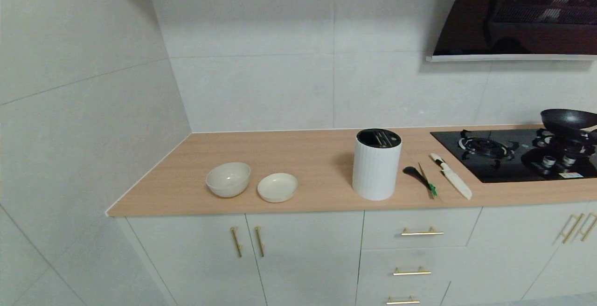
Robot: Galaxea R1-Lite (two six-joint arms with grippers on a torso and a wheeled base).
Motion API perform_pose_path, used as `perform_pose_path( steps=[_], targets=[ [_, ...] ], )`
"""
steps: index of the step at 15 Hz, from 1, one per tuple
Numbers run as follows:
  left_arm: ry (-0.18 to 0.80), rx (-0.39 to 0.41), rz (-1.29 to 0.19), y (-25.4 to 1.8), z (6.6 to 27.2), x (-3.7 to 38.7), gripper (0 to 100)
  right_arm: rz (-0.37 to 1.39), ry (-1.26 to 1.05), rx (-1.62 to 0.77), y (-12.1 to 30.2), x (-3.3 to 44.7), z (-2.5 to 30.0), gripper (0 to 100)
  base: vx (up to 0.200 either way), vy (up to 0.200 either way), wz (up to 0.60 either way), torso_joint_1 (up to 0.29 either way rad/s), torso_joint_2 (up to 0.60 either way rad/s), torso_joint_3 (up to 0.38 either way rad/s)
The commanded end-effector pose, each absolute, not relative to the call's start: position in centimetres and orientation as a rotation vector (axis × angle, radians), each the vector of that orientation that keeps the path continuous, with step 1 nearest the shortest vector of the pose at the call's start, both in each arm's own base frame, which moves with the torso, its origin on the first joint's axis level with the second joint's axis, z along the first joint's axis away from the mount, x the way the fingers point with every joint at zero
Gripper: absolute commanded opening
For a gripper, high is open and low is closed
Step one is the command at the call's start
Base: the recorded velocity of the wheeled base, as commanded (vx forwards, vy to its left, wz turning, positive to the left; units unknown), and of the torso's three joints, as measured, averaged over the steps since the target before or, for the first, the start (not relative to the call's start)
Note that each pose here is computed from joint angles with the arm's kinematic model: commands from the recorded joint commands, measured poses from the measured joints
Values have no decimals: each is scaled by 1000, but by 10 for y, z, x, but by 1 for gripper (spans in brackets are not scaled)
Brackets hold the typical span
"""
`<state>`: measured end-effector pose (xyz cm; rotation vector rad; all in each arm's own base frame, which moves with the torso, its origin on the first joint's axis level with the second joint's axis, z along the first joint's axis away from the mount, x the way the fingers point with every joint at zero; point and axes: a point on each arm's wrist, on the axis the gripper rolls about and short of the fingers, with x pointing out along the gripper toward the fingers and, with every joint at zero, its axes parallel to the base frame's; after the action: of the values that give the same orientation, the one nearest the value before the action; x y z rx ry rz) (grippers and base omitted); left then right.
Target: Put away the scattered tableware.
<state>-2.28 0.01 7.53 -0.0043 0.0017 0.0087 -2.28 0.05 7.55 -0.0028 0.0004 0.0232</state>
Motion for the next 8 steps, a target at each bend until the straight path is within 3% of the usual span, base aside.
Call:
perform_pose_path(
  steps=[1,8],
  targets=[
    [3,-5,9,0,75,-23,100,23,0,-3,1,-23,75,100,0,200,0,2,7,2],
    [2,-5,9,0,75,-23,100,23,0,-3,1,-23,75,100,0,200,0,5,3,1]
  ],
)
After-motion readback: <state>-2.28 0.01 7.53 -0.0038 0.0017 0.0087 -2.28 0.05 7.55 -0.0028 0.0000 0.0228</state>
